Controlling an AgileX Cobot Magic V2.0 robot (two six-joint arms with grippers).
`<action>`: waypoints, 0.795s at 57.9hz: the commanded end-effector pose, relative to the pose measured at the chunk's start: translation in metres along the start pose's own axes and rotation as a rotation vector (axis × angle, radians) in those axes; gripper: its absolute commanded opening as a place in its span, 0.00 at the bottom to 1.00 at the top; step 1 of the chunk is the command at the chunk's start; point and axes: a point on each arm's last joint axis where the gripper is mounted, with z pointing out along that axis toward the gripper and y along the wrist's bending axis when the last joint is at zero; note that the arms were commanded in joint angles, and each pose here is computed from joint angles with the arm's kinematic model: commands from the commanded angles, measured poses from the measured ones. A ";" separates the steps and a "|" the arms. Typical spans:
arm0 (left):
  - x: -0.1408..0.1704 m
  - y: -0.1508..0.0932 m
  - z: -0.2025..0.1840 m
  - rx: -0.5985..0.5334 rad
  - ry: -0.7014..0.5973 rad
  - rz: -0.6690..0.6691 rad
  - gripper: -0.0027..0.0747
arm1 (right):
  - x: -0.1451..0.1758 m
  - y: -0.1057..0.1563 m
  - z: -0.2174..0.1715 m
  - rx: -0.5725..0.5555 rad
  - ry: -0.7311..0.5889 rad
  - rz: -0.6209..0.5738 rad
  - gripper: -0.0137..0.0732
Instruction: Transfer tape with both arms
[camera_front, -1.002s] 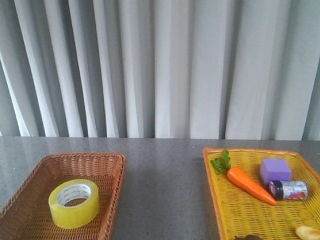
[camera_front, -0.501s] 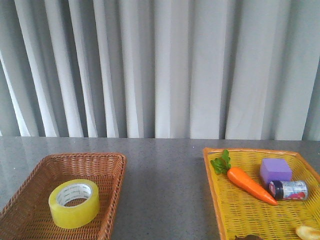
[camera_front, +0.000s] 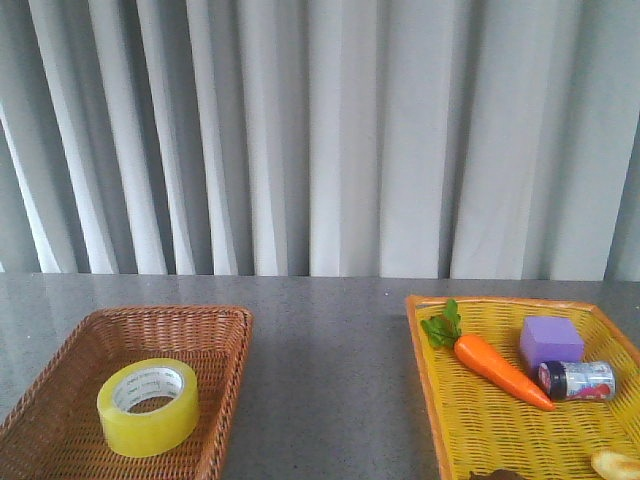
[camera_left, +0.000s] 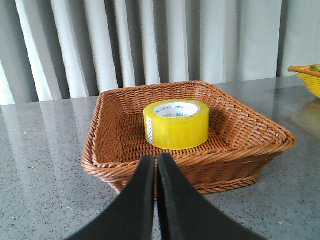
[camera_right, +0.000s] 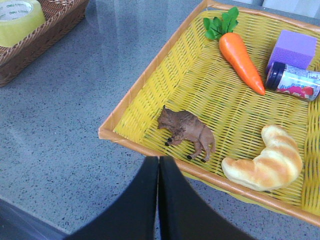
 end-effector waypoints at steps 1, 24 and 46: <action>-0.011 0.000 -0.002 -0.001 -0.104 -0.024 0.03 | -0.012 -0.001 -0.004 0.010 -0.084 -0.001 0.15; -0.011 0.000 -0.002 -0.001 -0.104 -0.024 0.03 | -0.008 -0.001 -0.005 0.013 -0.109 -0.010 0.15; -0.011 0.000 -0.002 -0.001 -0.104 -0.024 0.03 | 0.088 -0.016 0.006 0.321 -0.605 0.062 0.15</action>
